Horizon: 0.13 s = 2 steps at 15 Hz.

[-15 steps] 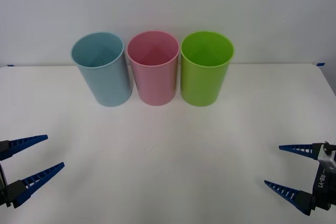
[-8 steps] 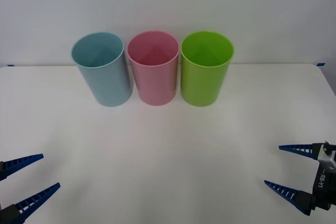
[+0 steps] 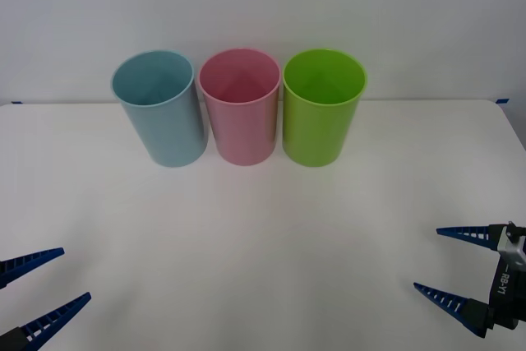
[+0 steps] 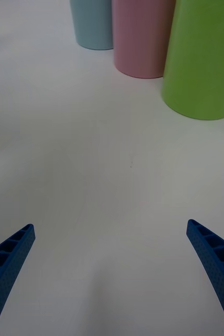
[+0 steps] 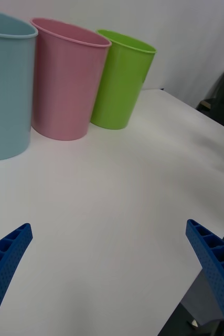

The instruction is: Put cans in the blue bin and PET bottles in the pink bin and trash in the green bin.

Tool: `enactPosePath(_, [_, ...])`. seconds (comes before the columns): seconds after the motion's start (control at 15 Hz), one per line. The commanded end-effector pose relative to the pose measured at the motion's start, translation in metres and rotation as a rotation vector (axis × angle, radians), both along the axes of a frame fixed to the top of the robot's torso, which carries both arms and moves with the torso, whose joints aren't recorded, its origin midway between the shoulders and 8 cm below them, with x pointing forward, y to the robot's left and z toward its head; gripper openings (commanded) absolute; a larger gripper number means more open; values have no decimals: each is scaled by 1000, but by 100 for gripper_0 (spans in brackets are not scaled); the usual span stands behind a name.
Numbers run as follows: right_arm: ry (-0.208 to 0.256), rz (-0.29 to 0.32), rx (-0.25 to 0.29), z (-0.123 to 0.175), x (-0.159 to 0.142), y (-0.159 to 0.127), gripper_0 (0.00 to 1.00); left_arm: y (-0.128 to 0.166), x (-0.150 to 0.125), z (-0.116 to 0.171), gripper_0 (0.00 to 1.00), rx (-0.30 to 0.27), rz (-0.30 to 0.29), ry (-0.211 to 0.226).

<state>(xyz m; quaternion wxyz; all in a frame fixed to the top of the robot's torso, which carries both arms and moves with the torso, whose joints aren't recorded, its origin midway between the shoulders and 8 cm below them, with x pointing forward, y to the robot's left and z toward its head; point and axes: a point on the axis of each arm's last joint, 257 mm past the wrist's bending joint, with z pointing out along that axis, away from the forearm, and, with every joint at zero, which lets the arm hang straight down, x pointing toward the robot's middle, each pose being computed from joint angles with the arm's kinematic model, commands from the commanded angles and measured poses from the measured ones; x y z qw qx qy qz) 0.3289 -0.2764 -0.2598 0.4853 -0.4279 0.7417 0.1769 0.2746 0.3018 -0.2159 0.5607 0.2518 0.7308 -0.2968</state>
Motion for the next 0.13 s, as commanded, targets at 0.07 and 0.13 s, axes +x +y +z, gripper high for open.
enactPosePath(0.07, [0, 0, 0, 0, 0, 0, 100, 0, 0, 0, 100, 0, 0, -1])
enactPosePath(0.13, [0, 0, 0, 0, 0, 0, 100, 0, 0, 0, 100, 0, 0, -1])
